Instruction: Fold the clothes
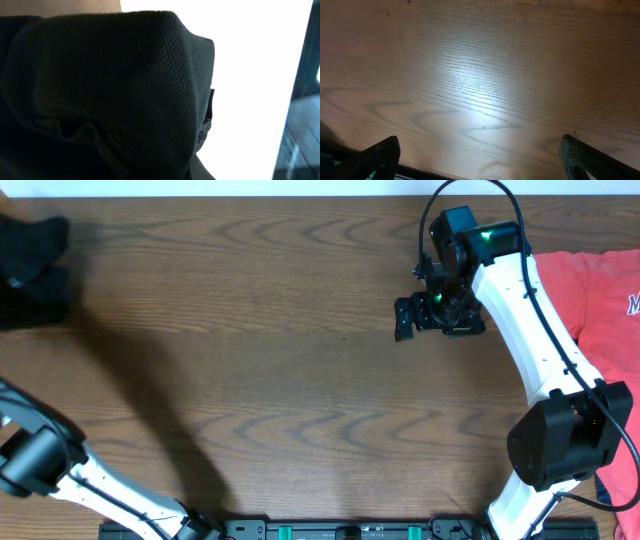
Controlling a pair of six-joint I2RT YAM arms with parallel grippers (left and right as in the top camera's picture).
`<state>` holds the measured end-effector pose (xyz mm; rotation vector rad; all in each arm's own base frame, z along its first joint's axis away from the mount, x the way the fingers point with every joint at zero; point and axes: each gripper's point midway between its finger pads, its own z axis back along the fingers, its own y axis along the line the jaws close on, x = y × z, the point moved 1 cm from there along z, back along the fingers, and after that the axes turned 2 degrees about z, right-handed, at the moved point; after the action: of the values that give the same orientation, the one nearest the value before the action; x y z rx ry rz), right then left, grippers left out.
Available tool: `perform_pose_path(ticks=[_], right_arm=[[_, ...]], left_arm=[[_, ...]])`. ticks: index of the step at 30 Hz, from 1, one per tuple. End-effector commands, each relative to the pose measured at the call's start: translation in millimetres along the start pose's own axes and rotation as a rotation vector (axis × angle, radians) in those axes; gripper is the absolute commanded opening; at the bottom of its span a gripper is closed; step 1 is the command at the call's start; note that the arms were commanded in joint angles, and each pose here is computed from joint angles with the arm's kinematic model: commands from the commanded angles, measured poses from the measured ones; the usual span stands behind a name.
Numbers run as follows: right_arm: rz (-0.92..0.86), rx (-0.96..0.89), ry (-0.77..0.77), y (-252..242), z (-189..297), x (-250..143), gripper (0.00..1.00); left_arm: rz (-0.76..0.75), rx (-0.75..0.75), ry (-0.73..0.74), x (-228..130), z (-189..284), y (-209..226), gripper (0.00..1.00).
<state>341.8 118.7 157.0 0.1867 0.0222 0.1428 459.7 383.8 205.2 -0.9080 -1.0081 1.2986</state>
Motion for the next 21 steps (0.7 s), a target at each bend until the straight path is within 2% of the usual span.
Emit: perform_pose_path(ticks=[1,5,12,21], right_arm=[[0.038,0.034,-0.023,11.8,7.1,1.6,0.99],[0.038,0.037,-0.021,12.4,7.1,1.1,0.99],[0.040,0.056,-0.019,16.1,7.1,0.8,0.99],[0.051,0.056,-0.020,16.3,7.1,0.8,0.99]], left_arm=[[-0.018,0.001,-0.012,21.9,9.4,20.2,0.06],[0.009,-0.053,0.030,24.0,-0.4,31.4,0.06],[0.096,-0.227,0.090,21.1,-25.1,17.7,0.06],[-0.021,-0.372,0.218,-15.6,-39.1,-48.9,0.07]])
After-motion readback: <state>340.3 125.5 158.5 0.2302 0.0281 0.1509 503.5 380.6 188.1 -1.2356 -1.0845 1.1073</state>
